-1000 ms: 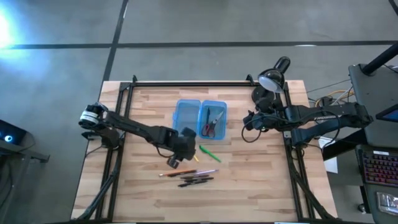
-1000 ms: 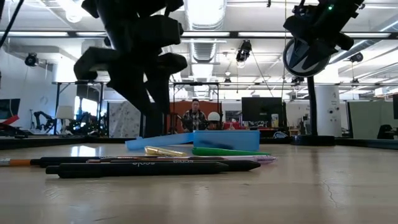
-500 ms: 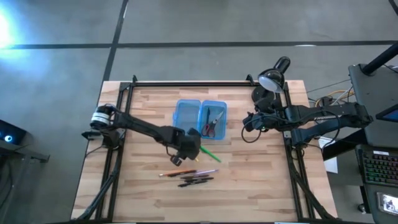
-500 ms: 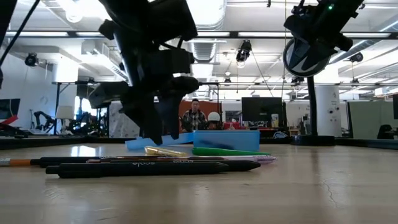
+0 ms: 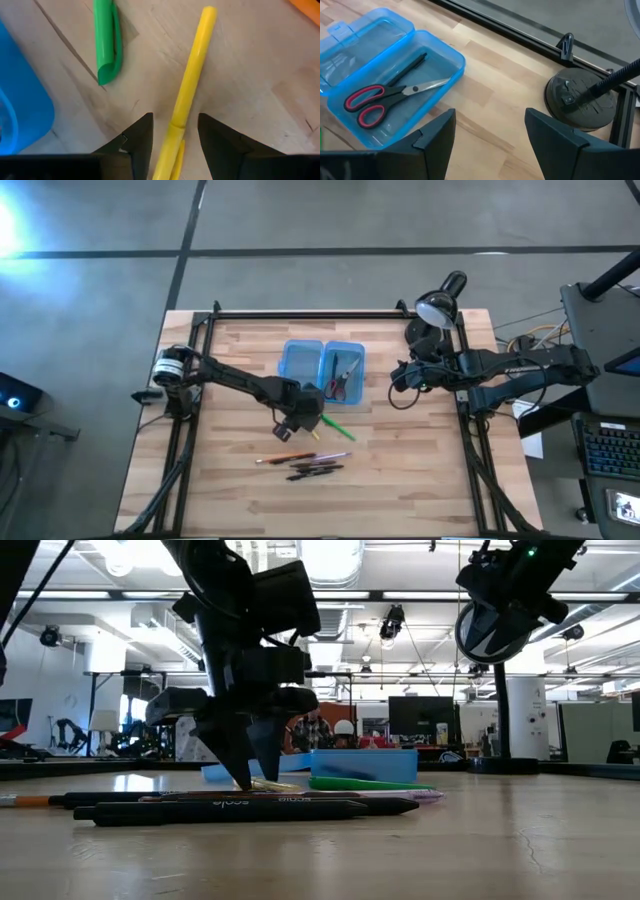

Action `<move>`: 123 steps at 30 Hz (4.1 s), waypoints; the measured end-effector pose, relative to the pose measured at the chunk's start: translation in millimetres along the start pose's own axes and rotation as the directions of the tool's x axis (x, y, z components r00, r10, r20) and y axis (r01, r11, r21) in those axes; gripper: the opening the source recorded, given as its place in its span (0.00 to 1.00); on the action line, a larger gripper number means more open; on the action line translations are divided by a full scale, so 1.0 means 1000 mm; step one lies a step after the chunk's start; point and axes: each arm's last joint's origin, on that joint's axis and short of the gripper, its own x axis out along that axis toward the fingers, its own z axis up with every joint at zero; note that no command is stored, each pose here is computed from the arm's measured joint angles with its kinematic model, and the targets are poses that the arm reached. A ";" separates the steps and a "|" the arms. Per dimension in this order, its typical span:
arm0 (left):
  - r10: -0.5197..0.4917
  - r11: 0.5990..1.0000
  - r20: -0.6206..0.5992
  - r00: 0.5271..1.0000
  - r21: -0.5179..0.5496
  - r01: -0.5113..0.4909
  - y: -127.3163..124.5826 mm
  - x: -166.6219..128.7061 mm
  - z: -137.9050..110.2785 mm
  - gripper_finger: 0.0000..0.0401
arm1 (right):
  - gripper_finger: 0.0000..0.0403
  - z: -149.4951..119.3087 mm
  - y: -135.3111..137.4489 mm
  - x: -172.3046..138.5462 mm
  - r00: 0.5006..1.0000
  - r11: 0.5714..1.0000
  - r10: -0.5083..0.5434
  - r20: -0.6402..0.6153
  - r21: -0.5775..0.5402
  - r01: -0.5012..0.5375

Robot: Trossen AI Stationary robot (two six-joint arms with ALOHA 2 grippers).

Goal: Pick & place school supplies into a supply box
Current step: Put the yellow pen into the blue box, then put the brown pen into the blue box

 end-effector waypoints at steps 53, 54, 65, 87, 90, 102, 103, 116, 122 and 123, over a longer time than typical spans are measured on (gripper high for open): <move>0.311 -0.296 0.335 0.889 -0.855 0.426 0.152 -0.040 -0.006 0.04 | 0.57 0.004 -0.021 -0.020 0.988 0.942 -0.004 0.152 0.333 -0.047; 0.323 -0.291 0.346 0.881 -0.849 0.440 0.155 -0.035 -0.007 0.04 | 0.57 0.004 -0.020 -0.019 0.989 0.938 -0.006 0.149 0.343 -0.047; 0.356 -0.527 0.233 0.905 -0.750 0.400 0.161 0.008 -0.016 0.05 | 0.57 0.004 -0.012 -0.013 0.992 0.988 0.002 0.126 0.152 -0.022; 0.214 -0.182 0.063 0.975 -0.978 0.103 0.140 -0.068 0.041 0.20 | 0.57 0.014 -0.009 -0.021 0.973 0.950 0.189 0.131 -0.277 -0.147; 0.141 -0.003 0.085 0.986 -0.996 0.087 0.121 -0.083 0.055 0.21 | 0.57 0.014 -0.008 -0.021 0.973 0.933 0.195 0.127 -0.329 -0.144; -0.047 0.314 -0.103 0.994 -0.946 -0.083 0.021 -0.091 0.095 0.21 | 0.57 0.013 -0.006 -0.019 0.972 0.905 0.211 0.106 -0.397 -0.153; -0.044 0.316 -0.112 0.993 -0.944 -0.092 0.015 -0.090 0.097 0.21 | 0.57 0.013 -0.004 -0.018 0.970 0.900 0.224 0.099 -0.403 -0.167; -0.073 0.117 -0.074 0.995 -0.991 -0.065 -0.019 -0.075 0.076 0.21 | 0.57 0.016 0.008 0.002 0.945 0.874 0.326 0.029 -0.389 -0.290; -0.040 0.116 -0.008 0.999 -0.993 -0.003 -0.032 -0.083 0.051 0.21 | 0.57 0.017 0.008 0.013 0.957 0.885 0.290 0.010 -0.382 -0.264; -0.045 0.116 -0.018 0.999 -0.993 -0.013 -0.035 -0.081 0.046 0.21 | 0.57 0.018 0.009 0.014 0.958 0.887 0.287 0.009 -0.381 -0.262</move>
